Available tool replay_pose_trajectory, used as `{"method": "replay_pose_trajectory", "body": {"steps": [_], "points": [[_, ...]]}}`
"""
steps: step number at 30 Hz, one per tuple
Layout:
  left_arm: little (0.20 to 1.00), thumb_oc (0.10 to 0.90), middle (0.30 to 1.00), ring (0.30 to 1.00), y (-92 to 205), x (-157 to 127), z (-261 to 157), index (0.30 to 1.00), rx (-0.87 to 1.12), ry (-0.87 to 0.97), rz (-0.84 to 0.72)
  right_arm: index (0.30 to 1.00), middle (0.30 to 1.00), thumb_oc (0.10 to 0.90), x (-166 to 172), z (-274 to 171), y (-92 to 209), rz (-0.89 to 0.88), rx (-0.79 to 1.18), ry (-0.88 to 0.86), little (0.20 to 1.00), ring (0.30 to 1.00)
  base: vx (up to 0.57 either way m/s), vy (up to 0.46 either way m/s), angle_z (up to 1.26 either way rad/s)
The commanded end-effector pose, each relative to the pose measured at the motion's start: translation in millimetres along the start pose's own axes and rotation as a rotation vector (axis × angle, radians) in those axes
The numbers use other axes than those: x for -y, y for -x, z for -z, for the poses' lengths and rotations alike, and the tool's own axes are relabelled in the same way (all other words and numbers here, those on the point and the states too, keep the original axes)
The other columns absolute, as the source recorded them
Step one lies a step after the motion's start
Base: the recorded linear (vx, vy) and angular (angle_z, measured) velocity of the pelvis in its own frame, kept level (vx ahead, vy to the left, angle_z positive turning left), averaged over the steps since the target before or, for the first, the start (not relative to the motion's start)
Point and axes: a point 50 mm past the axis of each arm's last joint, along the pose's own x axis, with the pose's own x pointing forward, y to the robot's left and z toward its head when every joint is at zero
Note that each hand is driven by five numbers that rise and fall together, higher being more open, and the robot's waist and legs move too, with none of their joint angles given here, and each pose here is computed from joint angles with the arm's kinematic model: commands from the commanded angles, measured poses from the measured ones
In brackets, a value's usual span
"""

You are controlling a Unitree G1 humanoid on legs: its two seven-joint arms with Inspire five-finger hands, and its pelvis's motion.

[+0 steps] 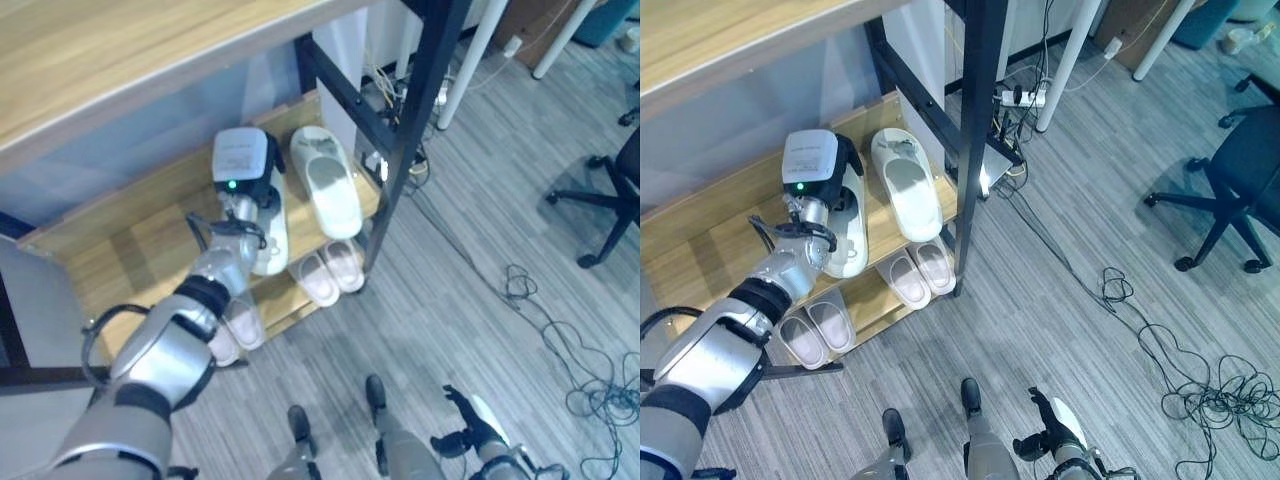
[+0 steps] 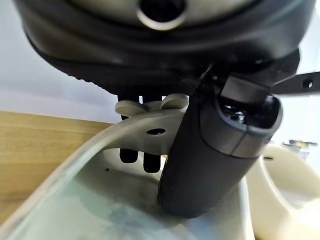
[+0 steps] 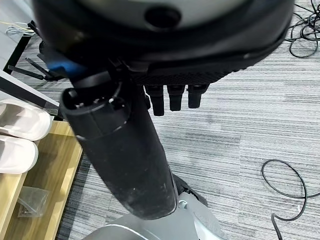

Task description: Arrange the slippers neatly on the shoe rack.

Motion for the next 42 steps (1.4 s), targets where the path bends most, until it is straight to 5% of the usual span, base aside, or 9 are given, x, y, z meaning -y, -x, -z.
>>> {"method": "replay_pose_trajectory", "body": {"steps": [1,14,15,16,17,32,42], "points": [[0.300,0.400,0.300,0.300,-38.6,-57.7,-12.8,0.300,-0.010,0.014,-0.199,0.900,0.900,0.800,22.3,10.0,3.8,0.078,0.002,0.001,0.900,0.900,0.00,0.000,0.00],[0.300,0.400,0.300,0.300,-35.8,-43.8,-46.8,0.300,0.007,0.188,-0.166,0.900,0.900,0.800,19.7,0.3,1.0,0.067,0.043,-0.003,0.900,0.900,0.01,-0.004,0.01],[0.300,0.400,0.300,0.300,-35.7,-43.7,-46.8,0.300,0.007,0.188,-0.166,0.829,0.829,0.753,19.6,0.4,1.0,0.067,0.043,-0.003,0.829,0.829,0.00,0.000,0.00],[0.535,0.557,0.535,0.535,-35.7,-43.7,-47.1,0.535,0.010,0.178,-0.168,0.832,0.832,0.755,19.9,0.5,1.0,0.065,0.043,0.000,0.832,0.832,0.00,0.000,0.00],[0.900,0.800,0.900,0.900,-35.7,-43.1,-47.3,0.900,0.011,0.171,-0.164,0.900,0.900,0.800,20.3,0.6,0.8,0.063,0.044,0.004,0.900,0.900,0.00,0.000,0.00],[0.900,0.800,0.900,0.900,-43.8,-59.1,-30.2,0.900,-0.048,0.179,-0.198,0.900,0.900,0.800,22.0,3.2,1.6,0.069,0.035,0.004,0.900,0.900,0.00,0.000,0.00],[0.900,0.800,0.900,0.900,-34.2,-31.8,-37.0,0.900,-0.084,0.346,-0.035,0.900,0.900,0.800,19.8,-1.7,-6.4,0.064,0.007,-0.011,0.900,0.900,0.00,-0.001,0.01]]}}
